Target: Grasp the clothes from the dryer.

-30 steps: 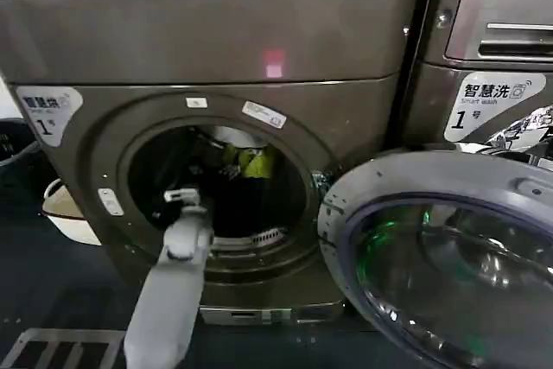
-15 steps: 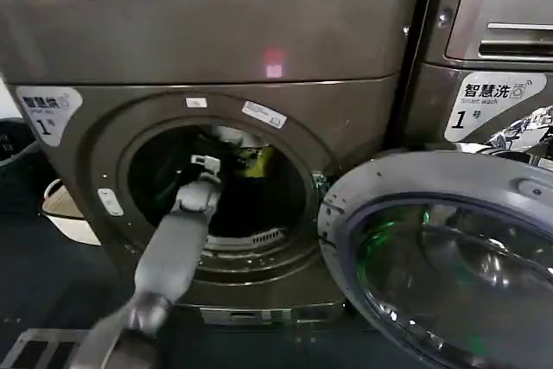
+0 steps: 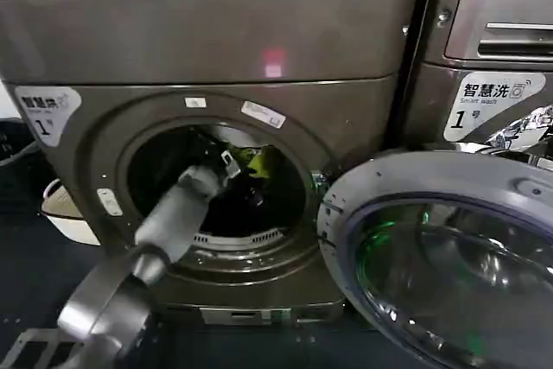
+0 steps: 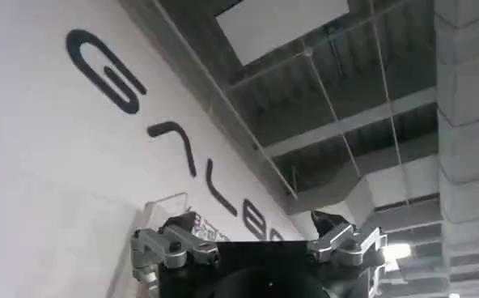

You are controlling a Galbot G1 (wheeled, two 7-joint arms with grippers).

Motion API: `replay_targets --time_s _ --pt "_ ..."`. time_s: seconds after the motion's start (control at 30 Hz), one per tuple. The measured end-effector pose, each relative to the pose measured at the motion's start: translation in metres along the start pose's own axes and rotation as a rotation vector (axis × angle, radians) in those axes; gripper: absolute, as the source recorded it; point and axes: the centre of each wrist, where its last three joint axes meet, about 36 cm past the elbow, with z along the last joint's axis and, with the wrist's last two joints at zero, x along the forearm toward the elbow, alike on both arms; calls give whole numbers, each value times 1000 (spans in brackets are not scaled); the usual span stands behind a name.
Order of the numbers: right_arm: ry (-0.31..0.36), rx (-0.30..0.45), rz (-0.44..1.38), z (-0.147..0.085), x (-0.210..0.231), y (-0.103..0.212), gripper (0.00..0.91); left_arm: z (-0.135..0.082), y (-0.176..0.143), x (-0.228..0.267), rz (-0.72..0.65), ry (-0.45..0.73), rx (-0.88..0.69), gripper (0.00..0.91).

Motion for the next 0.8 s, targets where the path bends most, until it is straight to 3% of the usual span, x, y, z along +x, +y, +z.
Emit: replay_targets --time_s 0.3,0.8 --pt "6 -5 -6 4 4 4 907 12 20 12 140 286 -192 907" --pt "3 5 -25 2 3 7 907 19 13 4 193 489 -299 907"
